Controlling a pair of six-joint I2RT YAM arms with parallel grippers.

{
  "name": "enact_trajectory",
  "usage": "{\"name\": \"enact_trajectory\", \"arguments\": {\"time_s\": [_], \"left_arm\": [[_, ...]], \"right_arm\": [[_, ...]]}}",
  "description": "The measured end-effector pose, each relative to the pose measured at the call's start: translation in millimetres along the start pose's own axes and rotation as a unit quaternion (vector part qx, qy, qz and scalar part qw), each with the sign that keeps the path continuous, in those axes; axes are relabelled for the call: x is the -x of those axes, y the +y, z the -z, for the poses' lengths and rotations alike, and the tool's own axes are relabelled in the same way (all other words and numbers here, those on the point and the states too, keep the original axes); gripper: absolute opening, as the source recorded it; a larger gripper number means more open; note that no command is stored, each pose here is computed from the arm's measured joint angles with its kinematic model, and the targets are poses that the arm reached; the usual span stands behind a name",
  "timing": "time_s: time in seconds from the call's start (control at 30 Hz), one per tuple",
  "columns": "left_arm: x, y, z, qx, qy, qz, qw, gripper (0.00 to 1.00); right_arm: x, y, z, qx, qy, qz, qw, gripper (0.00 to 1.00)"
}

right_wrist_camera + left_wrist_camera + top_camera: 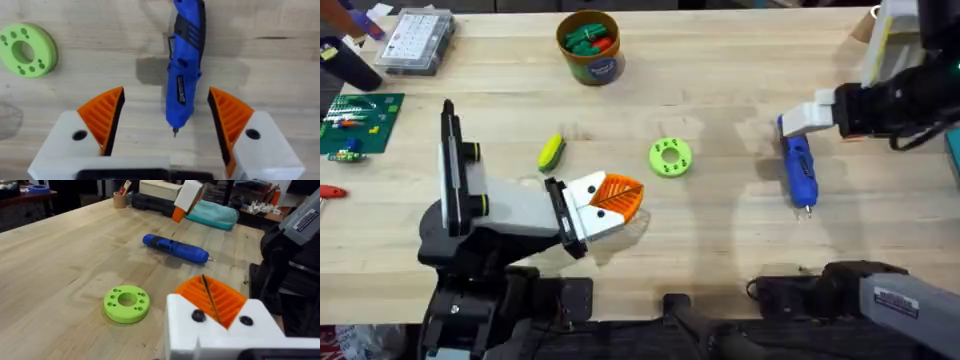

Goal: Pick up the gripper from the table and insert it into the empty holder that is missing its gripper. Then pick up a screw, insert it into the mounting hole, and use the screwdriver to tighten it. Finally, clean up the table by picking up the vegetable and placing it into the bucket.

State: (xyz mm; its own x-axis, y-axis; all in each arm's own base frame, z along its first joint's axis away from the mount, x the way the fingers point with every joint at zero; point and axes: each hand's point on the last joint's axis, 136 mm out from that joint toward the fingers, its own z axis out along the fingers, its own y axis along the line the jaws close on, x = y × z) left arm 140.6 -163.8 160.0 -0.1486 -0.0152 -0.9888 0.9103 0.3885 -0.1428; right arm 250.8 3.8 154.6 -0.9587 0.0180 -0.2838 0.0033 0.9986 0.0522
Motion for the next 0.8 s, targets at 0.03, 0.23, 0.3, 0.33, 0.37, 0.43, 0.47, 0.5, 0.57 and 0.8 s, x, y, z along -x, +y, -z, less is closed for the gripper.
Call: {"name": "enact_trajectory", "arguments": {"time_s": [0.03,0.23,0.3,0.33,0.37,0.43,0.47,0.5,0.57,0.8], "left_arm": [[0.0,0.0,0,0.0,0.0,0.0,1.0,0.004],[0.0,0.0,0,0.0,0.0,0.0,1.0,0.004],[0.0,0.0,0,0.0,0.0,0.0,1.0,0.004],[0.0,0.0,0,0.0,0.0,0.0,1.0,0.004],[0.0,0.0,0,0.0,0.0,0.0,1.0,0.004],[0.0,0.0,0,0.0,0.0,0.0,1.0,0.004],[0.0,0.0,0,0.0,0.0,0.0,1.0,0.004],[0.0,0.0,0,0.0,0.0,0.0,1.0,0.004],[0.0,0.0,0,0.0,0.0,0.0,1.0,0.004],[0.0,0.0,0,0.0,0.0,0.0,1.0,0.004]], "right_arm": [[3,0,-3,0.0,-0.002,0.005,1.0,0.985],[17,-5,-31,-0.005,0.017,0.026,1.0,0.985],[14,-10,-43,-0.007,0.04,0.024,0.999,0.985],[12,-12,-49,-0.007,0.051,0.022,0.998,0.985],[11,-15,-54,-0.008,0.06,0.02,0.998,0.985],[10,-19,-64,-0.01,0.074,0.016,0.997,0.985],[10,-21,-68,-0.011,0.08,0.014,0.997,0.985],[10,-23,-72,-0.012,0.085,0.013,0.996,0.985],[8,-25,-79,-0.012,0.095,0.01,0.995,0.985],[12,-28,-104,-0.012,0.11,0.012,0.994,0.985]]}}
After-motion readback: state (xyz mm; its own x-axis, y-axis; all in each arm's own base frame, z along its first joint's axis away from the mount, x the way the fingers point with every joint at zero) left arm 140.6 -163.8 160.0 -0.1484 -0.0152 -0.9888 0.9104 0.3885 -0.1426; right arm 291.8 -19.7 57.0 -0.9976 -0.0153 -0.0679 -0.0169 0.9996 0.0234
